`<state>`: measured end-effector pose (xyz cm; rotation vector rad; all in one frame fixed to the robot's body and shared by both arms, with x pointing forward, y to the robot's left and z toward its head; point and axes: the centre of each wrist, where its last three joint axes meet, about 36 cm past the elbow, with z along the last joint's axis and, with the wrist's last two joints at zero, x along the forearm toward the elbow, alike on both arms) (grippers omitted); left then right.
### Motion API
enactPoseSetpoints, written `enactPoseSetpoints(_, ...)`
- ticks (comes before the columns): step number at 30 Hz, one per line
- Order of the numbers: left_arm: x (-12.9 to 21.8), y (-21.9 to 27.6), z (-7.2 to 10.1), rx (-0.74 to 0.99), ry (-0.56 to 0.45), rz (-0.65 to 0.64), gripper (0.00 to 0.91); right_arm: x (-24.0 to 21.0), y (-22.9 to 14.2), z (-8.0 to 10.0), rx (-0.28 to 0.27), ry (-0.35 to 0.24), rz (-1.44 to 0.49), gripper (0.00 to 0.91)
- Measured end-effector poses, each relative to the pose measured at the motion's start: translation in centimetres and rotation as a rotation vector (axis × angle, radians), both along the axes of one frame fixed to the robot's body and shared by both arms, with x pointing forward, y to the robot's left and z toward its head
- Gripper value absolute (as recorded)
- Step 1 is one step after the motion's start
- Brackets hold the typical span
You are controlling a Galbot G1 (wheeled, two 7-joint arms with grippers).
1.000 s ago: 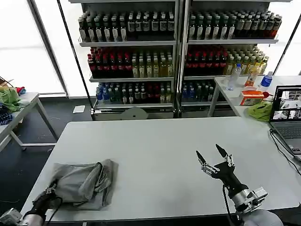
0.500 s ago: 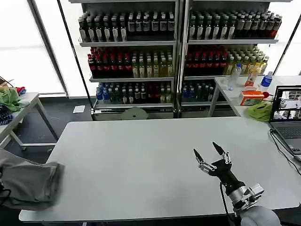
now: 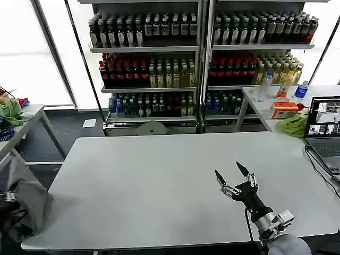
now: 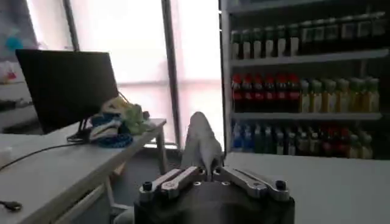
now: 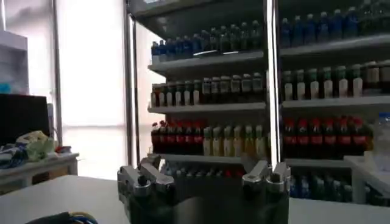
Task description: Fold and organize the clothes.
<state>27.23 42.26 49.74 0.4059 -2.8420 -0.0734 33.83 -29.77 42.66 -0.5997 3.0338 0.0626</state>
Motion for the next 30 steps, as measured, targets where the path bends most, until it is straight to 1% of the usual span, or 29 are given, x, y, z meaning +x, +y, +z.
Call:
enactPoseSetpoints(3, 1.1, -3.8, -2.4, -0.027, 0.052, -0.054, 0.01, -0.3, 0.0, 0.2, 0.004, 0.001, -0.005, 0.907)
enactPoseSetpoints(7, 2.4, -9.8, -5.2, -0.112, 0.114, -0.139, 0.01, -0.7, -0.1, 0.0, -0.002, 0.013, -0.018, 0.907)
enactPoseSetpoints(11, 3.8, -15.7, -7.2, -0.224, 0.168, -0.227, 0.01, -1.2, 0.1, -0.3, -0.01, 0.037, -0.028, 0.907)
enactPoseSetpoints(14, 5.0, -19.4, -7.8, -0.31, 0.202, -0.286, 0.01, -1.5, 0.4, -0.3, -0.018, 0.051, -0.034, 0.907)
enactPoseSetpoints(15, 5.4, -20.4, -7.7, -0.334, 0.207, -0.299, 0.232, -1.5, 0.5, -0.2, -0.02, 0.057, -0.035, 0.907)
enactPoseSetpoints(16, 5.9, -21.2, -7.6, -0.356, 0.21, -0.311, 0.856, -1.6, 0.6, -0.2, -0.022, 0.065, -0.037, 0.907)
enactPoseSetpoints(17, 6.4, -22.0, -7.4, -0.377, 0.214, -0.323, 0.907, -1.6, 0.7, -0.2, -0.023, 0.074, -0.039, 0.907)
enactPoseSetpoints(20, 7.6, -23.6, -6.7, -0.425, 0.218, -0.356, 0.907, -1.7, 1.3, -0.3, -0.025, 0.112, -0.042, 0.907)
enactPoseSetpoints(23, 8.6, -24.8, -5.8, -0.472, 0.211, -0.39, 0.907, -1.5, 2.0, -0.4, -0.02, 0.166, -0.044, 0.907)
enactPoseSetpoints(30, 9.5, -25.4, -3.2, -0.587, 0.198, -0.461, 0.907, -0.5, 3.4, -0.5, 0.013, 0.293, -0.03, 0.907)
